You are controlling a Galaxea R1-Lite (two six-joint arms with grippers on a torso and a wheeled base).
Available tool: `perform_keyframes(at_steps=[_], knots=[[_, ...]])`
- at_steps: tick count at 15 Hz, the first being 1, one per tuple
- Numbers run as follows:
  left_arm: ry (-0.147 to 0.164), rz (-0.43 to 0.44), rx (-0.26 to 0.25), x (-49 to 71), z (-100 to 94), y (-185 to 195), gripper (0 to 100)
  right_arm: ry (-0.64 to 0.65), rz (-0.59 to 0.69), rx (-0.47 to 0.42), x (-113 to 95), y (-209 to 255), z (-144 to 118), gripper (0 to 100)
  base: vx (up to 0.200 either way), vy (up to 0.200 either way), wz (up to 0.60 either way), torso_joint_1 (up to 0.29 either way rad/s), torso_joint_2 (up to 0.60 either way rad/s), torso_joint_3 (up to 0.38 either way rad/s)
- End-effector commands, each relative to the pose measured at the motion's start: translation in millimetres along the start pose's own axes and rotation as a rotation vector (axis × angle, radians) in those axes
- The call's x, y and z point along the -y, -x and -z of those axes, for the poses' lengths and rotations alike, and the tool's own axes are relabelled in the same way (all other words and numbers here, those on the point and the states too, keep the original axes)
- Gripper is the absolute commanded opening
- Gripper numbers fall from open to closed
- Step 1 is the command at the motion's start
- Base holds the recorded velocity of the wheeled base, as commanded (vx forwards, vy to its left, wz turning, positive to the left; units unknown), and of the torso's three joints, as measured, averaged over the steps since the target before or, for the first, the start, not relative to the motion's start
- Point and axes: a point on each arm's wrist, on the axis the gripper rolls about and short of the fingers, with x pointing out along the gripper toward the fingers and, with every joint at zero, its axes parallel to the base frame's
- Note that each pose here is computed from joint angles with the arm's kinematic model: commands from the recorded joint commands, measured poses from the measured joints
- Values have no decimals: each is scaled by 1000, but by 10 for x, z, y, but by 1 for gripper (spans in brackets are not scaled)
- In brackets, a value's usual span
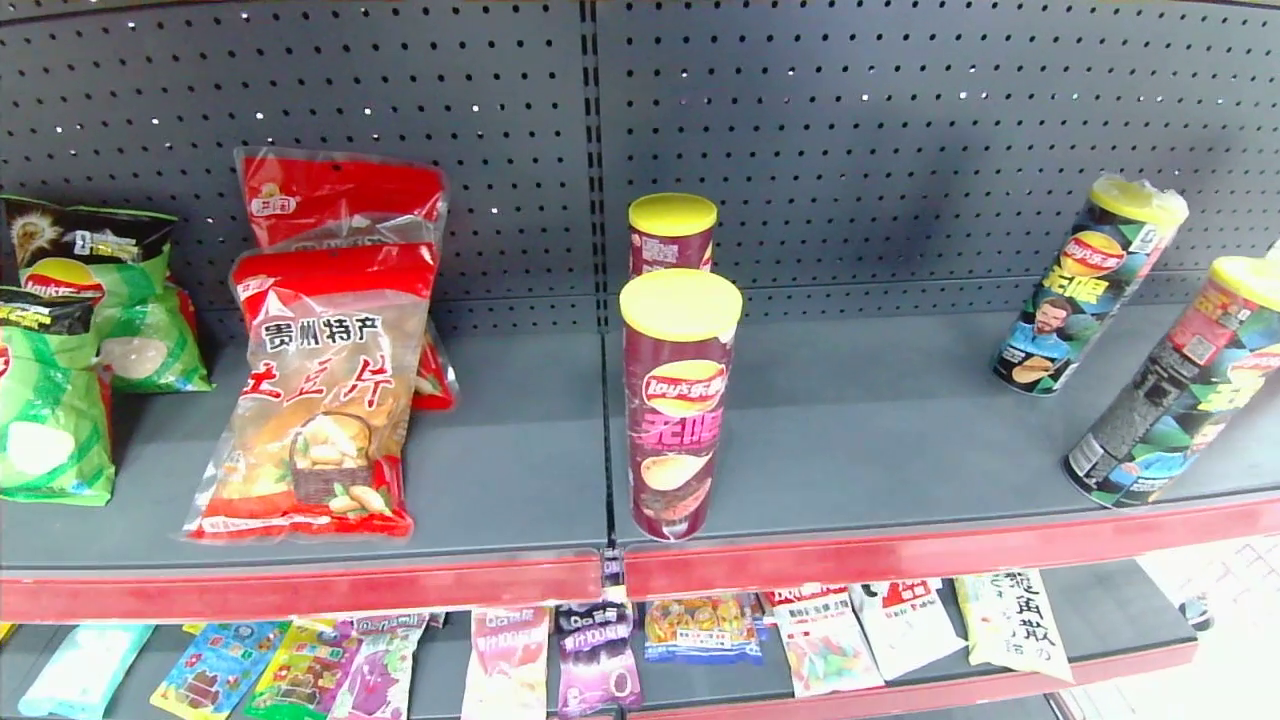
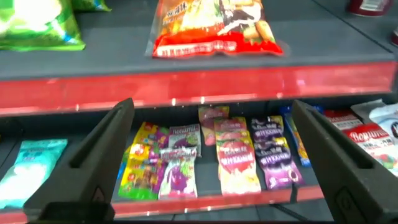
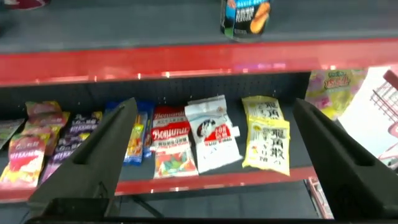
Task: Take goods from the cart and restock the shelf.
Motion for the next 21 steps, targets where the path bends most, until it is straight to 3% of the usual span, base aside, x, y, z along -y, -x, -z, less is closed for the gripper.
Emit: perform_keyframes(at_steps=[1,3,21], knots=[[0,0,-2,0,0,-1,100,1,0,2,0,2,2,100,0,0,0,0,0,0],[0,0,-2,0,0,-1,100,1,0,2,0,2,2,100,0,0,0,0,0,0],[0,0,-2,0,0,-1,100,-1,0,2,0,2,2,100,0,-200,0,3,2,2]])
